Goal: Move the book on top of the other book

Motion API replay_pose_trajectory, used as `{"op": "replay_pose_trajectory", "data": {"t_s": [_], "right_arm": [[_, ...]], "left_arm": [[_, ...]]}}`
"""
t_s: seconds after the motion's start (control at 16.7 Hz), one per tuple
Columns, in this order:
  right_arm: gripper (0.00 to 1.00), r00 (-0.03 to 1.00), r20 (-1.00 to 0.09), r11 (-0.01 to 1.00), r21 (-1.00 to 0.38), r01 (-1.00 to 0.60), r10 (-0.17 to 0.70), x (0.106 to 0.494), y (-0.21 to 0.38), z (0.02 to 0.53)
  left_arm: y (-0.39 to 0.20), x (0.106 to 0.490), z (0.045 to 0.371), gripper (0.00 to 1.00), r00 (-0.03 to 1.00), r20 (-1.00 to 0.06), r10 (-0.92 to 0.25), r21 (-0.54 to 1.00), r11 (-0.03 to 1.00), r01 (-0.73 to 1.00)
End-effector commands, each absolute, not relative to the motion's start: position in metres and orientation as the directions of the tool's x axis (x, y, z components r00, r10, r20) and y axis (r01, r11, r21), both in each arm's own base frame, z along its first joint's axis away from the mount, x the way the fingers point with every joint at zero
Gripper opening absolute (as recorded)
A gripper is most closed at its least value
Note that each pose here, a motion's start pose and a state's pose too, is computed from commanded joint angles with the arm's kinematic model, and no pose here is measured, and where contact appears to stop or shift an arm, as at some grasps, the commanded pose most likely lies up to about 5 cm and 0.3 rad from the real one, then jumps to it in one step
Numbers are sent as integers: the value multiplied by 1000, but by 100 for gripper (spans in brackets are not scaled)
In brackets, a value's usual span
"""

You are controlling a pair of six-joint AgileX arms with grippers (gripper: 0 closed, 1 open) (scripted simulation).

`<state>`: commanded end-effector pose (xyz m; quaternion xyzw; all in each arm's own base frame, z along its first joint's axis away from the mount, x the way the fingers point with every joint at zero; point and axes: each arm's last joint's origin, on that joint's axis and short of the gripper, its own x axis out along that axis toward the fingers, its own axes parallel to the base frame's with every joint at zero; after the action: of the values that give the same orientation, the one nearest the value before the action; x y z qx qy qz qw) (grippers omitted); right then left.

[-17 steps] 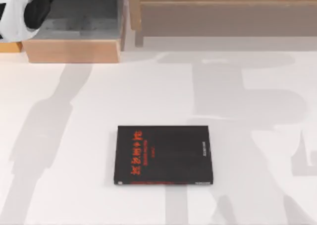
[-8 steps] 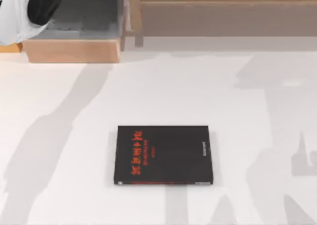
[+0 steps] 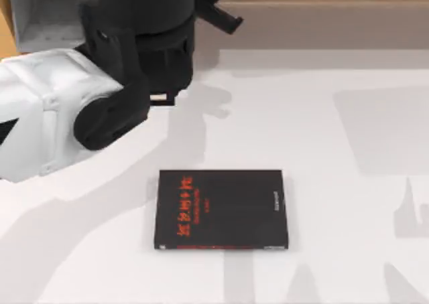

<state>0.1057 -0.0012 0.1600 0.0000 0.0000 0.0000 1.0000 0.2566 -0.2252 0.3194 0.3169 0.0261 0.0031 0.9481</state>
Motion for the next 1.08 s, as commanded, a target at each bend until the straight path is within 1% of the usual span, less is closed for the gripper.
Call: {"op": "replay_pose_trajectory", "data": {"t_s": [0.12, 0.24, 0.42, 0.54, 0.66, 1.08], "right_arm": [[100, 1000, 0, 1000, 0, 0, 0, 106, -1, 160], [100, 1000, 0, 1000, 0, 0, 0, 106, -1, 160], [100, 1000, 0, 1000, 0, 0, 0, 106, -1, 160], [100, 1000, 0, 1000, 0, 0, 0, 106, -1, 160], [100, 1000, 0, 1000, 0, 0, 0, 106, -1, 160], [100, 1000, 0, 1000, 0, 0, 0, 106, -1, 160]], "left_arm": [[-249, 228, 280, 0, 987, -157, -19, 740, 660, 131], [-267, 200, 232, 0, 962, -270, -49, 840, 477, 260], [-279, 161, 165, 0, 911, -408, -54, 891, 195, 411], [-278, 142, 133, 0, 882, -469, -43, 880, 55, 471], [-276, 133, 118, 0, 866, -498, -33, 867, -12, 498], [-276, 136, 116, 0, 866, -500, -33, 866, -14, 499]]}}
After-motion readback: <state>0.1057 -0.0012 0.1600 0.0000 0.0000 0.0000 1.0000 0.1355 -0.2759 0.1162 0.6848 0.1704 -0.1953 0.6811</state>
